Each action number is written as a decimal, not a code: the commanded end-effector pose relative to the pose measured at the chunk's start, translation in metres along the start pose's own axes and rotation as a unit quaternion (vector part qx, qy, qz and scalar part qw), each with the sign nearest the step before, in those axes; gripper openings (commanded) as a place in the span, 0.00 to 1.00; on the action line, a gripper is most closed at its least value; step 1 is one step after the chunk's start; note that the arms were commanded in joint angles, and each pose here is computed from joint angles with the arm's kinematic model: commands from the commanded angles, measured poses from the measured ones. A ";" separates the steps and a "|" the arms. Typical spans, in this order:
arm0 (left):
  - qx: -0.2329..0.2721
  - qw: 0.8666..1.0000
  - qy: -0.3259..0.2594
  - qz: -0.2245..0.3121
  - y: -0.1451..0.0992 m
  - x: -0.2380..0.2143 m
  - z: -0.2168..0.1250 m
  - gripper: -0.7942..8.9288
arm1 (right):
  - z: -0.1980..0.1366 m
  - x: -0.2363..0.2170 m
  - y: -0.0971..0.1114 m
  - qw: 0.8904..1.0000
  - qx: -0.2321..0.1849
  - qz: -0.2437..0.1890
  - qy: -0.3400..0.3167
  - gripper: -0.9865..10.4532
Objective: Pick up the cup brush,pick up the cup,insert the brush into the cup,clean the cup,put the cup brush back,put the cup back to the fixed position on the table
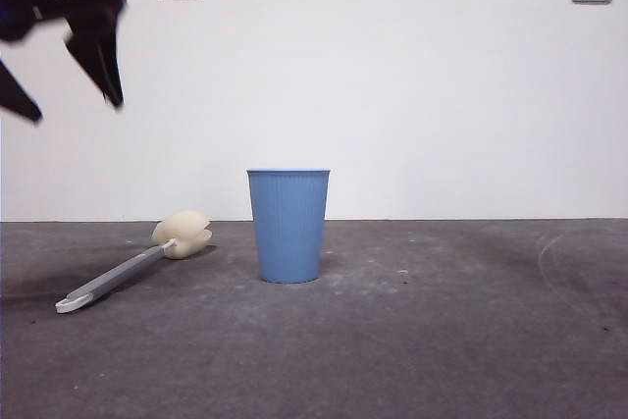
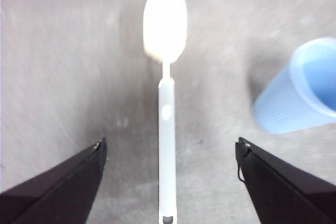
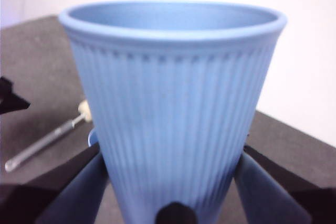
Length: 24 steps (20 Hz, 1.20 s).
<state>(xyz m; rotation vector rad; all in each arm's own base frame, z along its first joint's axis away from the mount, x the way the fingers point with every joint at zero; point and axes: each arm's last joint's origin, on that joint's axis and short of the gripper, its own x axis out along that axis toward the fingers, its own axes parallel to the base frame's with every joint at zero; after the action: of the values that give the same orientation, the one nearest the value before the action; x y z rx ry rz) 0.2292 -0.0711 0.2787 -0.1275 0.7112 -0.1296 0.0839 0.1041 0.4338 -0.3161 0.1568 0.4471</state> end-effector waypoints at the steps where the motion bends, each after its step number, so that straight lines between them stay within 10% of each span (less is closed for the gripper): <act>1: 0.019 0.999 -0.034 -0.022 0.001 -0.027 0.000 0.51 | -0.009 0.011 0.009 1.000 0.002 -0.002 -0.009 0.07; 11: 0.022 0.991 -0.093 -0.098 0.013 -0.126 -0.029 0.51 | -0.095 0.076 0.042 0.995 0.062 -0.034 -0.068 0.07; 24: 0.029 0.988 -0.088 -0.121 0.017 -0.145 -0.044 0.51 | -0.213 0.161 0.015 0.993 0.106 -0.047 -0.003 0.07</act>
<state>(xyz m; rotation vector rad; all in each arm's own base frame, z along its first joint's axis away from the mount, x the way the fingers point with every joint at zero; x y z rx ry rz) 0.0927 -0.0335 0.3388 -0.1813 0.5120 -0.3583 0.2014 0.1107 0.1999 -0.1286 0.1761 0.3348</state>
